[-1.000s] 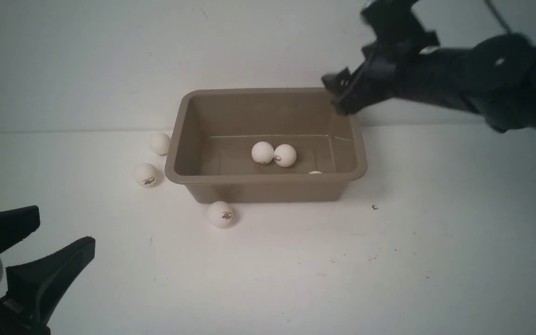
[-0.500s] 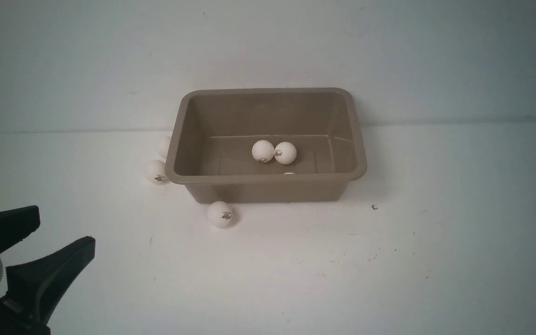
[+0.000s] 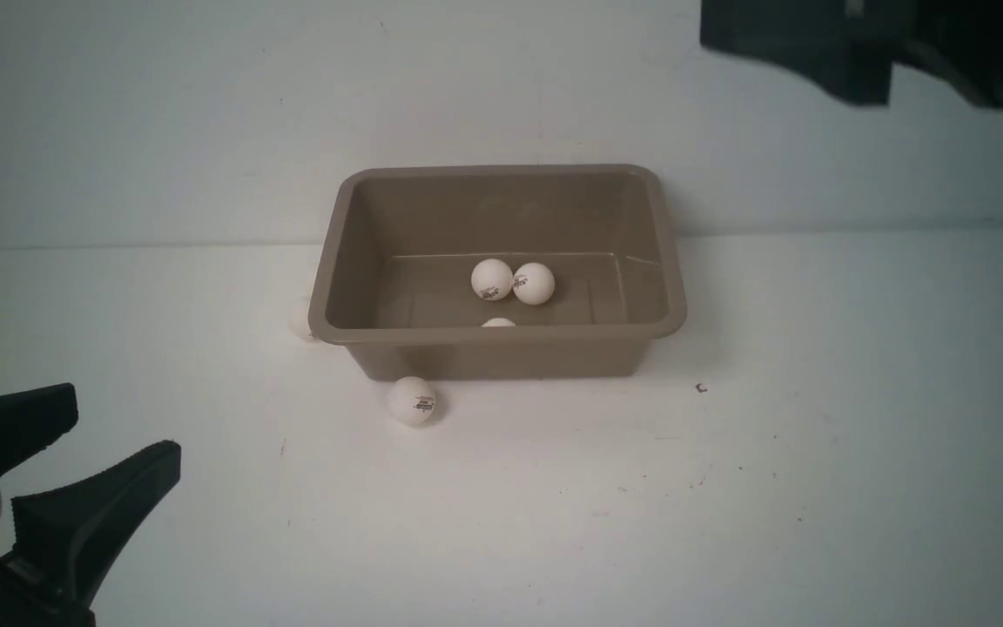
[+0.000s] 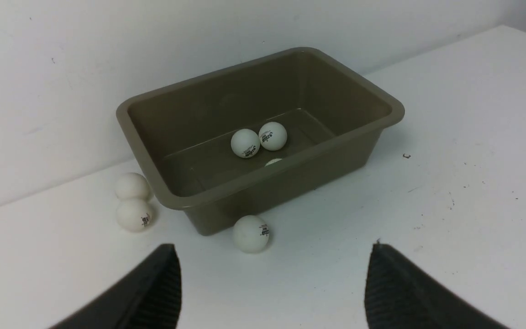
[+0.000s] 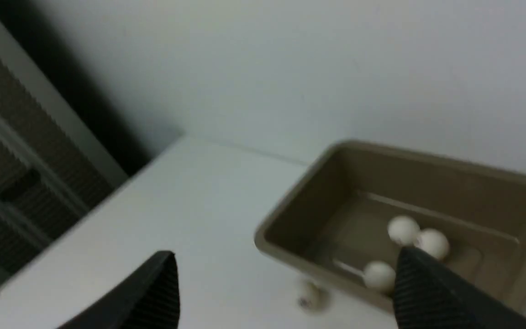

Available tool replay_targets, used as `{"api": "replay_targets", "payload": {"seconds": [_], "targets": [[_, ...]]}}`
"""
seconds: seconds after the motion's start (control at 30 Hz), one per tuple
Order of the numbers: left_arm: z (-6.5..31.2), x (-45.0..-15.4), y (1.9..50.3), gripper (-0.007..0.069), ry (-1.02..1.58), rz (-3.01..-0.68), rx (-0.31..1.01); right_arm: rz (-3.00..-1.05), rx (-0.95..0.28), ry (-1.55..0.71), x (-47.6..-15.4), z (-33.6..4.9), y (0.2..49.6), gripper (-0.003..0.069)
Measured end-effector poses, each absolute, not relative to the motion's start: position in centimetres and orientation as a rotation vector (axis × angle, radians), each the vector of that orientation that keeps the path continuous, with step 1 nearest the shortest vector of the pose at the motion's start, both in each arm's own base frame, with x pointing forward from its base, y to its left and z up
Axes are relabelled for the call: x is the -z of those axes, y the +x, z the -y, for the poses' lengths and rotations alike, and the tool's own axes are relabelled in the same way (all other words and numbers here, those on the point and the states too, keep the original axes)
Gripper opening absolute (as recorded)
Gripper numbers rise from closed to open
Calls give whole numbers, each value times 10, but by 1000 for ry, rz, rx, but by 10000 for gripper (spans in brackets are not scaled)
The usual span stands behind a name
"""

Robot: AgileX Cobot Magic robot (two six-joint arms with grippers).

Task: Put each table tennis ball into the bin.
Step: Use the left arm to clamp the table tennis ball closest to it

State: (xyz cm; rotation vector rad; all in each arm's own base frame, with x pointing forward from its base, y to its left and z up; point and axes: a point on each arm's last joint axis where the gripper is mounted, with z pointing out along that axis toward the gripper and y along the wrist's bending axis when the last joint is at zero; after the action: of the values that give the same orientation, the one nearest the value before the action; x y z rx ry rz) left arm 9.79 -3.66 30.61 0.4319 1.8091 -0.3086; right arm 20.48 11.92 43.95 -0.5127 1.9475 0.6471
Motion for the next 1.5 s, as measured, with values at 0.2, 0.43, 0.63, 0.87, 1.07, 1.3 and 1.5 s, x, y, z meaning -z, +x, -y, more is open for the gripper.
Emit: {"api": "replay_targets", "payload": {"seconds": [0.2, 0.43, 0.63, 0.87, 1.07, 1.3, 1.5], "targets": [[37, -306, 98, 489, 431, -1808, 310, -2141, -201, -662, -423, -90, 196, 567], [38, -308, 99, 489, 399, -1794, 356, -2242, 126, -663, -407, -68, 200, 567], [37, -295, 122, 489, 379, -1914, 424, -2296, 232, -679, -402, -61, 198, 567], [39, -267, 177, 489, 301, -2114, 649, -2305, 191, -675, -402, -63, 197, 567], [39, -246, 211, 489, 280, -2097, 727, -2299, 178, -674, -402, -64, 198, 567], [39, -215, 238, 489, 333, -2113, 665, -2284, 169, -679, -403, -65, 198, 567], [60, -187, 255, 489, 622, -2167, 441, -2275, 168, -680, -403, -65, 199, 567]]}}
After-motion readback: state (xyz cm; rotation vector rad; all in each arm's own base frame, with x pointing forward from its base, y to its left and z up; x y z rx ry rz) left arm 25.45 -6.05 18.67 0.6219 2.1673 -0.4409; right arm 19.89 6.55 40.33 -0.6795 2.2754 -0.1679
